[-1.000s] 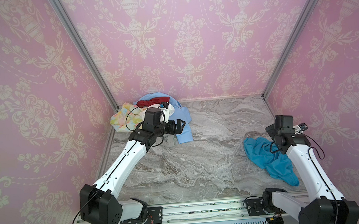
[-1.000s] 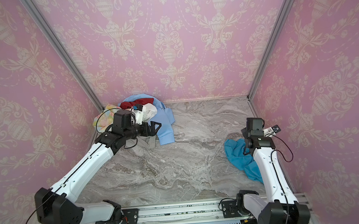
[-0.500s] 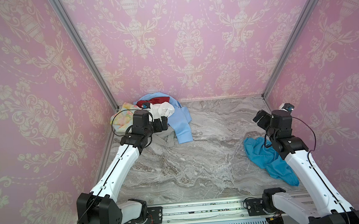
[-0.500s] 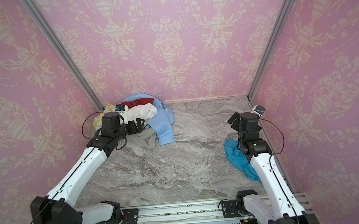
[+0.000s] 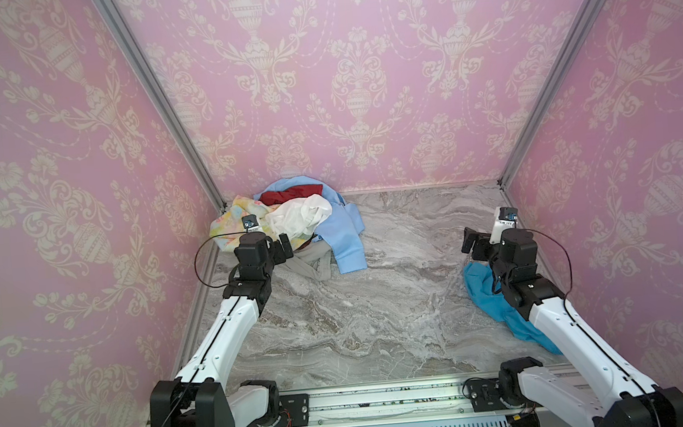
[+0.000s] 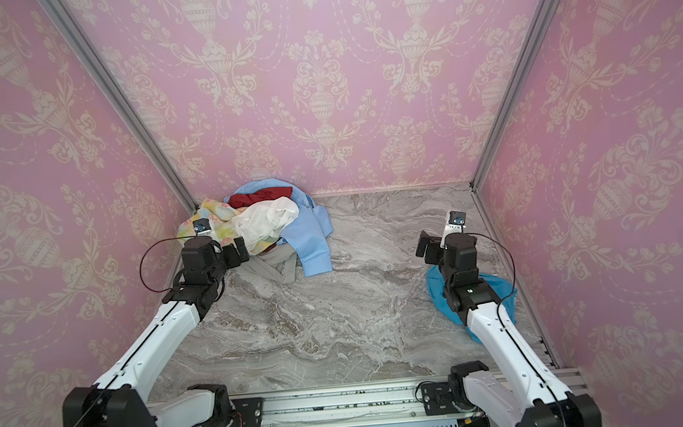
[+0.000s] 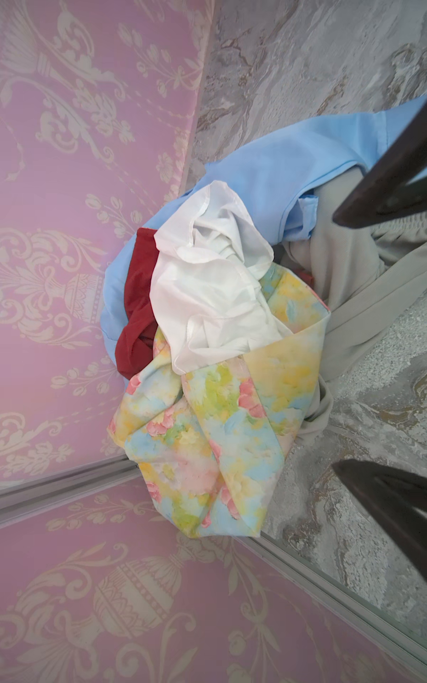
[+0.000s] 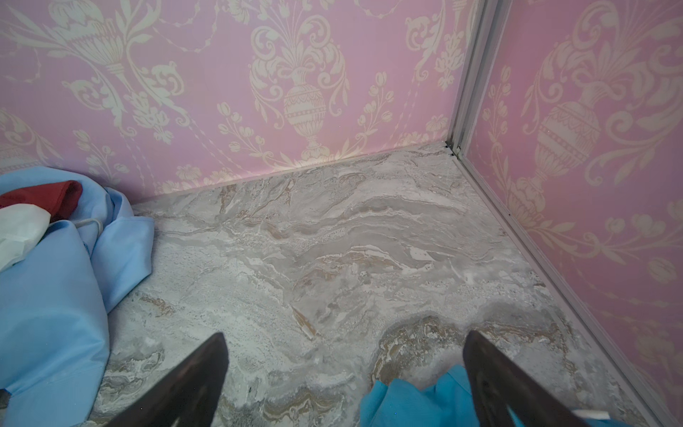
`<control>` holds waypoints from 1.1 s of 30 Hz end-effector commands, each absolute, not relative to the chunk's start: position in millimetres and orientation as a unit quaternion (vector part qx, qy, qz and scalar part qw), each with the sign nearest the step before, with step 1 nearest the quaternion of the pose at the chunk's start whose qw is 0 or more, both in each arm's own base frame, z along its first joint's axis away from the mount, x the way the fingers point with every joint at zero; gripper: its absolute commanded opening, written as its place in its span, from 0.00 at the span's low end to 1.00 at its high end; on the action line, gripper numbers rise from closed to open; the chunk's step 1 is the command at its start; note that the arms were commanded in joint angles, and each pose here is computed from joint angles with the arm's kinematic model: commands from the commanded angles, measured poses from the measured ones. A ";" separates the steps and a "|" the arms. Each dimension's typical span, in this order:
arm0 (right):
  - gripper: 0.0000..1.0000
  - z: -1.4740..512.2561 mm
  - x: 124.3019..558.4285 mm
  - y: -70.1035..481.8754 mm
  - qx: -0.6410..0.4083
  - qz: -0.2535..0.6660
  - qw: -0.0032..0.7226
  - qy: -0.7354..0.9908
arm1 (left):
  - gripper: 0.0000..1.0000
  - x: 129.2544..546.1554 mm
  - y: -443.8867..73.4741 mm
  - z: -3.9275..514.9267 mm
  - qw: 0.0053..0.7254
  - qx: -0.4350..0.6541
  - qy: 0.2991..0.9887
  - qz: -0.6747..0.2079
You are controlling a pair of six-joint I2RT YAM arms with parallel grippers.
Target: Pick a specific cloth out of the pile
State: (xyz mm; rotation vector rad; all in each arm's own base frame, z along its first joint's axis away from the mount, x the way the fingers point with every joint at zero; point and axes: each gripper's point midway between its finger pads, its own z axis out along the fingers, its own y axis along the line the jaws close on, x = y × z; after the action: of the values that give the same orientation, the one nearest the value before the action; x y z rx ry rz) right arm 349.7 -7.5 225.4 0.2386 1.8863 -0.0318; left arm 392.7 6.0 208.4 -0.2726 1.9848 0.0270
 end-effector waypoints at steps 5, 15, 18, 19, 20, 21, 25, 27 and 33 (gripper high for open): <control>1.00 209.0 364.7 1.9 0.070 -0.011 0.614 0.786 | 0.99 399.6 23.6 165.9 0.530 -0.076 0.840 0.088; 1.00 176.4 370.9 -1.9 0.041 -0.050 0.608 0.792 | 0.99 398.7 55.4 113.3 0.500 -0.105 0.853 0.110; 1.00 166.5 370.9 -3.8 0.037 -0.060 0.606 0.792 | 0.99 400.2 59.2 103.1 0.503 -0.113 0.851 0.095; 1.00 163.0 370.6 -4.0 0.035 -0.061 0.604 0.793 | 0.99 401.1 59.3 100.8 0.507 -0.113 0.850 0.088; 1.00 160.3 370.6 -4.0 0.034 -0.062 0.604 0.793 | 0.99 401.0 59.3 97.4 0.509 -0.112 0.849 0.084; 1.00 157.3 371.3 -3.7 0.033 -0.062 0.604 0.794 | 0.99 401.9 59.7 96.1 0.514 -0.114 0.846 0.079; 1.00 146.5 374.5 -1.5 0.022 -0.062 0.598 0.799 | 0.99 405.3 54.2 93.0 0.525 -0.107 0.842 0.060; 1.00 143.5 377.1 0.4 0.018 -0.059 0.596 0.800 | 0.99 405.9 50.6 90.7 0.523 -0.100 0.845 0.052; 1.00 129.9 382.9 6.3 0.006 -0.044 0.588 0.808 | 0.99 403.5 42.9 83.8 0.543 -0.082 0.835 0.038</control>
State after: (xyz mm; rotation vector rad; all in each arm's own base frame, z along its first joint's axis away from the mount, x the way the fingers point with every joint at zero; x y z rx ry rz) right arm 380.1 1.1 129.5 0.0433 1.9036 -0.1207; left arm 403.7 48.8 86.1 -0.2222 2.0150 0.1327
